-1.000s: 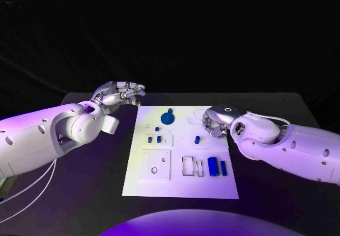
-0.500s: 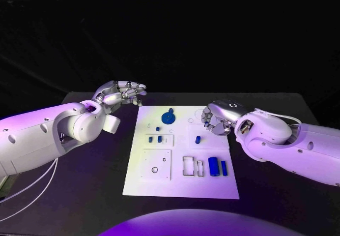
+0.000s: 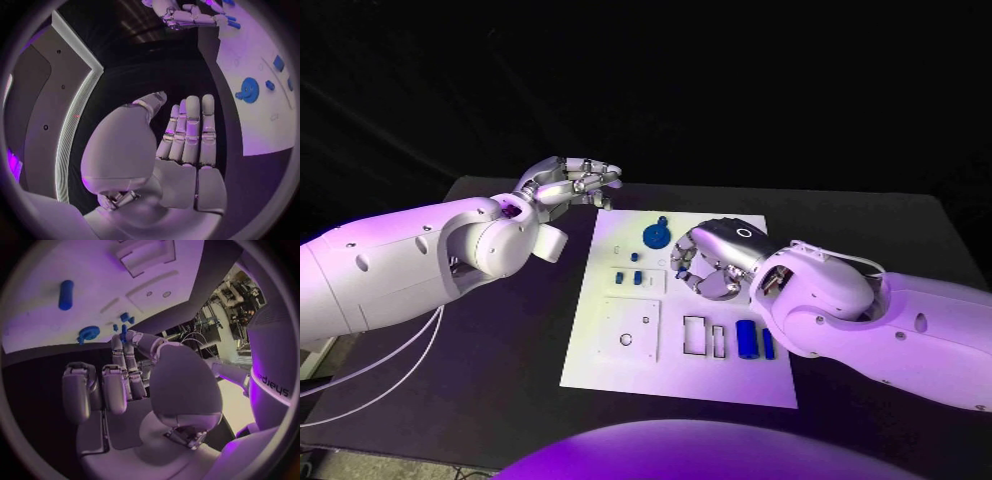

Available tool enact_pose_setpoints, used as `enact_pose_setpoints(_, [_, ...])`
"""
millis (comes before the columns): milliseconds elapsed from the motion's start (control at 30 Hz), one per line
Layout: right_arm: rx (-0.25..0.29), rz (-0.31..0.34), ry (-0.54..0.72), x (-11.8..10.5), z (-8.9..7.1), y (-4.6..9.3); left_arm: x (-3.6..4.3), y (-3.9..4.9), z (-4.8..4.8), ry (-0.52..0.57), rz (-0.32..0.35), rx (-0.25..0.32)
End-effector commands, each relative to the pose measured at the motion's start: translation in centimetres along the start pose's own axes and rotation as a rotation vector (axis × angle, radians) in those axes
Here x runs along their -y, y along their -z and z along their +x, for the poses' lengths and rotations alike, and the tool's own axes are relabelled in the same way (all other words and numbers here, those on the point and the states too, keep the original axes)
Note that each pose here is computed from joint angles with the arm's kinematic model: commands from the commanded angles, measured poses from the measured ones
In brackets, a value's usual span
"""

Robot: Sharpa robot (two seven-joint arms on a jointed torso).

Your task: Assemble the parts on the task board

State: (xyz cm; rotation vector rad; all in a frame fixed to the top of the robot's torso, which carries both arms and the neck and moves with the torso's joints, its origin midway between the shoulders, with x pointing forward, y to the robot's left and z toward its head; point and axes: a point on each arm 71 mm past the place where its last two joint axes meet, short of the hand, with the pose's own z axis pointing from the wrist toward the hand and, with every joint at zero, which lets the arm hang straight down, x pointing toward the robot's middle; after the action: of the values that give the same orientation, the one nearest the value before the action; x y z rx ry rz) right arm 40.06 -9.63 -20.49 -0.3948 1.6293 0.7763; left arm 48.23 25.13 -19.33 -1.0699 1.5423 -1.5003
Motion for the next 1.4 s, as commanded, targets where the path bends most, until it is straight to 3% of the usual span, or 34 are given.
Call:
enact_pose_setpoints(33, [-0.008,-0.045,-0.019,-1.0,0.8,-0.3,0.10,-0.16,0.47,0.007,0.009,-0.020])
enact_pose_setpoints(267, [-0.052,-0.074,-0.045,-2.3,3.6,-0.9,0.08,-0.51,1.26,0.012,0.010,-0.035])
enact_pose_setpoints(533, [-0.074,-0.084,-0.060,-3.1,5.7,-1.4,0.05,-0.80,1.92,0.015,0.010,-0.052])
enact_pose_setpoints(1400, [-0.117,-0.076,-0.041,-3.1,7.7,-1.8,-0.02,-0.93,2.24,0.012,0.003,-0.068])
